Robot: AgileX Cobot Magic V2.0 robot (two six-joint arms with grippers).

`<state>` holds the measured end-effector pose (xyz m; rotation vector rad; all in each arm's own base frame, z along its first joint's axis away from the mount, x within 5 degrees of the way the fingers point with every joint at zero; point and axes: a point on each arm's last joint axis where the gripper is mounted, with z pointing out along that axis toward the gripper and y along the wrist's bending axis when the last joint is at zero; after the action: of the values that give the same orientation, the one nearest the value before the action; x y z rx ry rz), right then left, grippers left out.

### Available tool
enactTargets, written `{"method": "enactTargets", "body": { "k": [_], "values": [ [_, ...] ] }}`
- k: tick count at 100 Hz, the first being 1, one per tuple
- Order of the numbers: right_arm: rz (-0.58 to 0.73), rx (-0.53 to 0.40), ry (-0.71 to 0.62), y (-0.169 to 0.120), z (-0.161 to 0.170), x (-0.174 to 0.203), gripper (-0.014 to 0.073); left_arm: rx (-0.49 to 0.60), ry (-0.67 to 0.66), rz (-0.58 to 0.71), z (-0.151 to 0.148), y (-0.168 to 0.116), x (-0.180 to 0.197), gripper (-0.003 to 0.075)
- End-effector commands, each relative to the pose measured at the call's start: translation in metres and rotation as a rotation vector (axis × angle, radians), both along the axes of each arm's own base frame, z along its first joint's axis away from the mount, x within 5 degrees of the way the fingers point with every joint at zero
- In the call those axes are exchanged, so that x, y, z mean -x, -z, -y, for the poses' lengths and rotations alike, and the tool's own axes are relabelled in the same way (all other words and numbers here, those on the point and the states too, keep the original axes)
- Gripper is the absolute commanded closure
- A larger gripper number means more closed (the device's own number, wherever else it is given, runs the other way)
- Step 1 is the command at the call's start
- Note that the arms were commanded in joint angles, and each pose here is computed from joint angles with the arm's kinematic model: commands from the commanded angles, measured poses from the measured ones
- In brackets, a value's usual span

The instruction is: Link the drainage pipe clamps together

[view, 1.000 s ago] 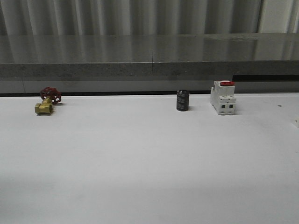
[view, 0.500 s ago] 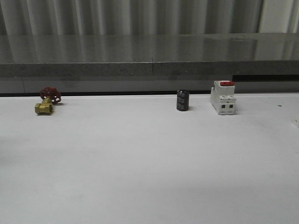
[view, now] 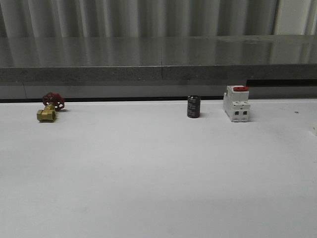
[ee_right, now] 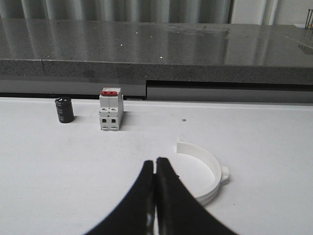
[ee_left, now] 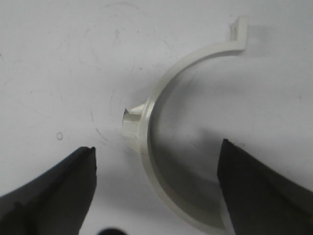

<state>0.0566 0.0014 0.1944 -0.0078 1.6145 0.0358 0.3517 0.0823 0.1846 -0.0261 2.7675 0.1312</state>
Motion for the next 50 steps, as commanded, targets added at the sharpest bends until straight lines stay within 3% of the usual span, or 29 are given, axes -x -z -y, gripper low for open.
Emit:
{"method": "enactTargets", "body": {
  "k": [1, 50],
  "values": [
    [0.109, 0.003, 0.002, -0.013, 0.000, 0.002, 0.0662, -0.019, -0.003, 0.108, -0.003, -0.017, -0.009, 0.0207],
    [0.109, 0.003, 0.002, -0.013, 0.000, 0.002, 0.0662, -0.032, 0.021, 0.089, -0.006, 0.015, -0.021, 0.0207]
  ]
}}
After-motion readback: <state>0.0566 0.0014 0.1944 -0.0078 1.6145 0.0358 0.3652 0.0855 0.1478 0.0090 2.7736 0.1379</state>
